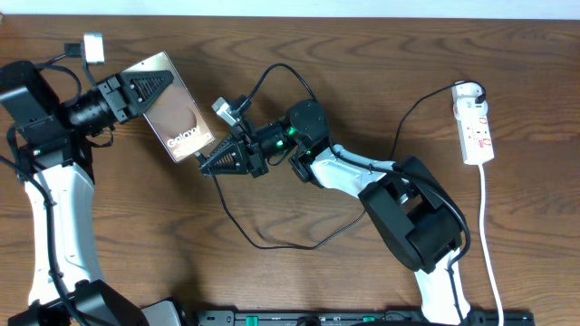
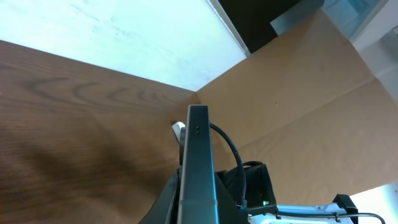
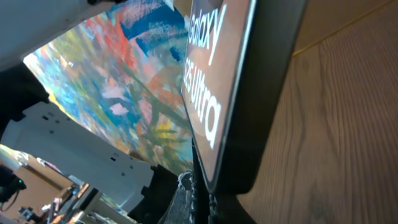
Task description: Plug charger to phone and switch on socket
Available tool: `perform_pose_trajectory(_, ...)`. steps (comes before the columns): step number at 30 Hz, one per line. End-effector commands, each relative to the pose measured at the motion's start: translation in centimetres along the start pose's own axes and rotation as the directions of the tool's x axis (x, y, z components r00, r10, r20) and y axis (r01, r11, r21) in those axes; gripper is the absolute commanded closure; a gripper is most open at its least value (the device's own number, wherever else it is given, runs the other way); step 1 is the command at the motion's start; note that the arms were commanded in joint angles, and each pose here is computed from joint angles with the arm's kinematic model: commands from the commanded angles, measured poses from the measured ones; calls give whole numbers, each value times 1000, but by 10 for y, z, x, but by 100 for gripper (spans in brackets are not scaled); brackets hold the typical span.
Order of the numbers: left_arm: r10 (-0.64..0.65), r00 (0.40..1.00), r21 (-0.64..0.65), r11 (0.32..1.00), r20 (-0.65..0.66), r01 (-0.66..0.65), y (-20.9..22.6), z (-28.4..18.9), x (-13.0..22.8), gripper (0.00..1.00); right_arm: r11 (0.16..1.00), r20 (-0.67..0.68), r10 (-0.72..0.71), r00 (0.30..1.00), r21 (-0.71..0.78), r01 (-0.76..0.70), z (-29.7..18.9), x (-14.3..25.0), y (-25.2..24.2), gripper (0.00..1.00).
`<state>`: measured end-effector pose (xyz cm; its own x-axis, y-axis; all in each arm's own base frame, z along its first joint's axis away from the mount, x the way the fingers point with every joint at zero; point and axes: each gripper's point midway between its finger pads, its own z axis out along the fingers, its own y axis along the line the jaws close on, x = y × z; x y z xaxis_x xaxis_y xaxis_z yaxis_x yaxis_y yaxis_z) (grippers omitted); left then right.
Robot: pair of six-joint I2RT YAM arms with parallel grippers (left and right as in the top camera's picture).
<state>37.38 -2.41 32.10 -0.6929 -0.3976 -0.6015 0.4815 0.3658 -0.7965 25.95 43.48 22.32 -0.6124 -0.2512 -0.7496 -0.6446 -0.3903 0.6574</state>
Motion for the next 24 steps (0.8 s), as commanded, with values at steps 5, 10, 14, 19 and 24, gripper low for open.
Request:
perform_pose_trajectory(5,14,999,51,999,-32,-12,-13,0,7,92,995,176,33,984,87,-49,-9,-34,-14,99)
perform_pose_trajectory(10,14,999,51,999,-32,-13,-13,0,7,93,993,207,49,977,96,-70,-8,-39,-16,99)
perform_pose_trajectory(14,15,999,51,999,-32,-13,-13,0,7,93,992,229,60,971,98,-85,-4,-41,-17,99)
perform_pose_trajectory(19,14,999,51,999,-33,-12,-13,0,7,93,991,240,64,969,96,-90,3,-42,-16,99)
perform_pose_trajectory(24,13,999,54,998,-35,-11,-14,0,7,93,991,243,64,968,95,-90,5,-42,-16,99)
